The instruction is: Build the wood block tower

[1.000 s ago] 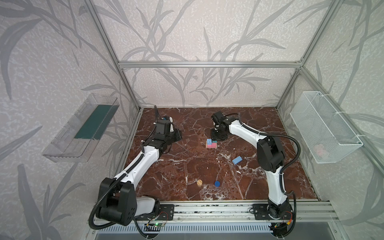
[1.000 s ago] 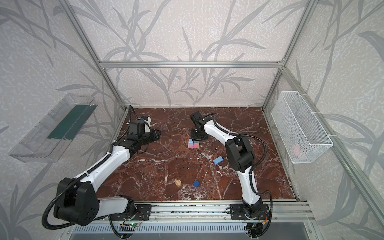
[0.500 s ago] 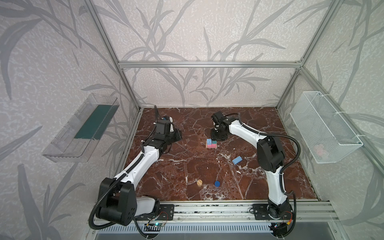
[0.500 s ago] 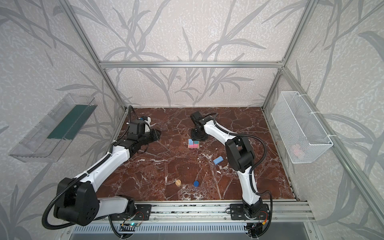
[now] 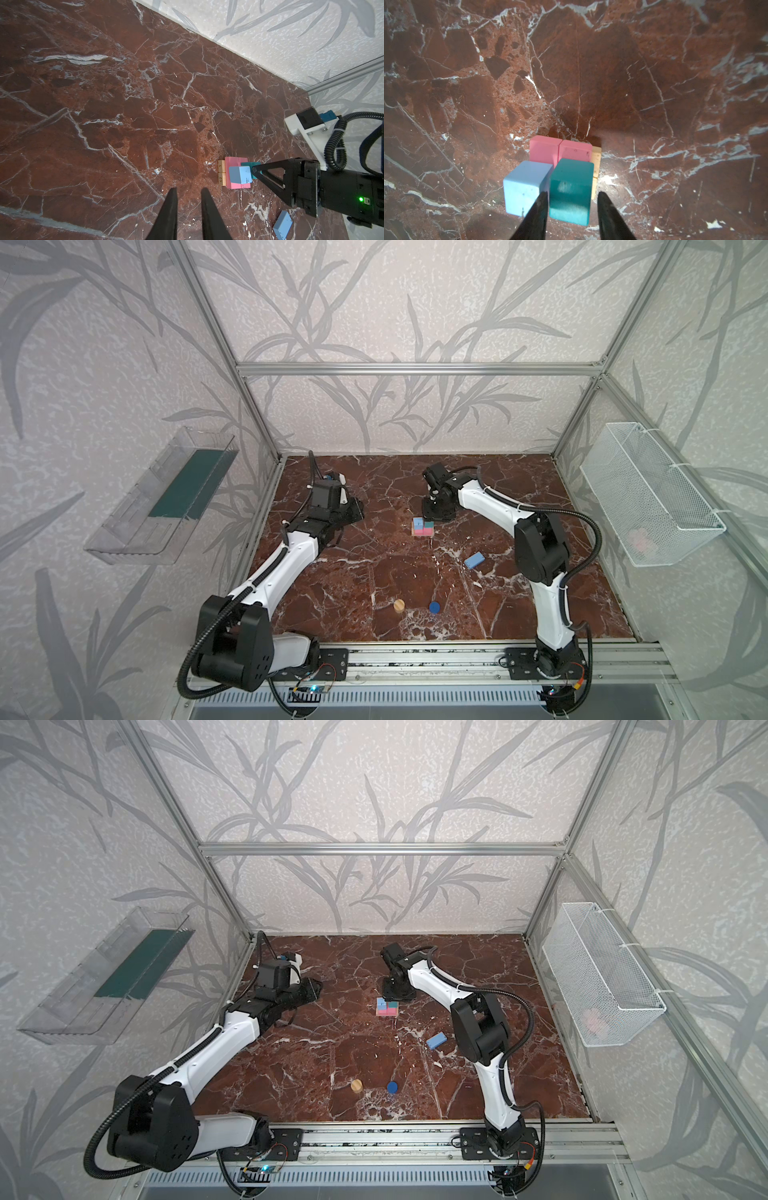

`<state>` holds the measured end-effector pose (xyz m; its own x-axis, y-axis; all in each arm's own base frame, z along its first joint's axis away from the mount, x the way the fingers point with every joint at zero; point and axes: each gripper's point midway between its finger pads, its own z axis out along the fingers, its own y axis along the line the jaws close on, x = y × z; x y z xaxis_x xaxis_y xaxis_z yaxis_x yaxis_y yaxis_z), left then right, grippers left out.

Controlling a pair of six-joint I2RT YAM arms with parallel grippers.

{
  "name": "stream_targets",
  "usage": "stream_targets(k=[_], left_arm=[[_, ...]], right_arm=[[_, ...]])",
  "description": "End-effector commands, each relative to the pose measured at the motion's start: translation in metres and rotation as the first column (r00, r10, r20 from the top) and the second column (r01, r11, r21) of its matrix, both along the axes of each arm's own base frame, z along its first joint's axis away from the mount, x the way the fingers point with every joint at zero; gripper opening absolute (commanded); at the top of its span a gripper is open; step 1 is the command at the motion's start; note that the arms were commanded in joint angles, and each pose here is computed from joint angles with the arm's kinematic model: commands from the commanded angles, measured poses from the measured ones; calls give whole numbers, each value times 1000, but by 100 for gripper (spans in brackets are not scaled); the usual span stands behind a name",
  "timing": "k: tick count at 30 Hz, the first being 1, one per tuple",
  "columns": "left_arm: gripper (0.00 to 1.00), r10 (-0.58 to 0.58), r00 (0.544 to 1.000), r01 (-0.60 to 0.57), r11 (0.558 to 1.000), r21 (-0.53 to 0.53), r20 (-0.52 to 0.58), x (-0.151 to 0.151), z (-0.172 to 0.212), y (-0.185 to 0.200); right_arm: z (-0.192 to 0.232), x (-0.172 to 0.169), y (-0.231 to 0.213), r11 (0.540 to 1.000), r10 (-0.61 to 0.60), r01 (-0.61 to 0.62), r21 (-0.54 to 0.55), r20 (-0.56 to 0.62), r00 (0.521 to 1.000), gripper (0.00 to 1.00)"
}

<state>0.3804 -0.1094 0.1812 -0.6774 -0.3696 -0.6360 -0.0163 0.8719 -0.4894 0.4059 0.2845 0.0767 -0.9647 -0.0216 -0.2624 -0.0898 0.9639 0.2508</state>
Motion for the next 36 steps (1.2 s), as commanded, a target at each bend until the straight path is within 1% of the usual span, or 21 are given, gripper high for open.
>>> stream_targets(k=[1,6,11,14,16,22,26,30,32,36], left_arm=[[21,-10,999,11,1000,-15,30,4,13,-5],[21,-19,999,20,1000,-24,27,4,13,-8],[21,-39,999,40,999,-30,31,3,16,-15],[21,-76,997,76,996,-35,28,2,16,-25],[24,-104,994,104,994,-32,18,2,15,-33],[32,-192,981,193,981,12,-32,-2,6,-60],[35,-232,969,235,971,35,-82,-3,-4,-72],[36,-251,959,260,964,50,-133,-6,-12,-80],[39,-252,956,263,963,62,-151,-9,-15,-82],[44,-255,956,267,961,68,-148,-11,-12,-87]], right_arm=[[27,-3,-2,1000,-12,11,14,40,999,41],[37,-5,-1,999,-10,7,36,60,998,42],[52,-7,-3,998,-12,6,58,97,995,47],[60,-9,-6,998,-13,5,66,119,993,51],[64,-10,-7,997,-15,5,75,135,991,52],[68,-11,-13,992,-33,12,125,167,985,52],[68,-7,-17,986,-55,25,165,176,983,51],[65,-3,-20,977,-73,34,208,179,981,50],[63,-2,-22,973,-82,42,226,174,981,50],[59,3,-26,967,-92,48,250,168,981,49]])
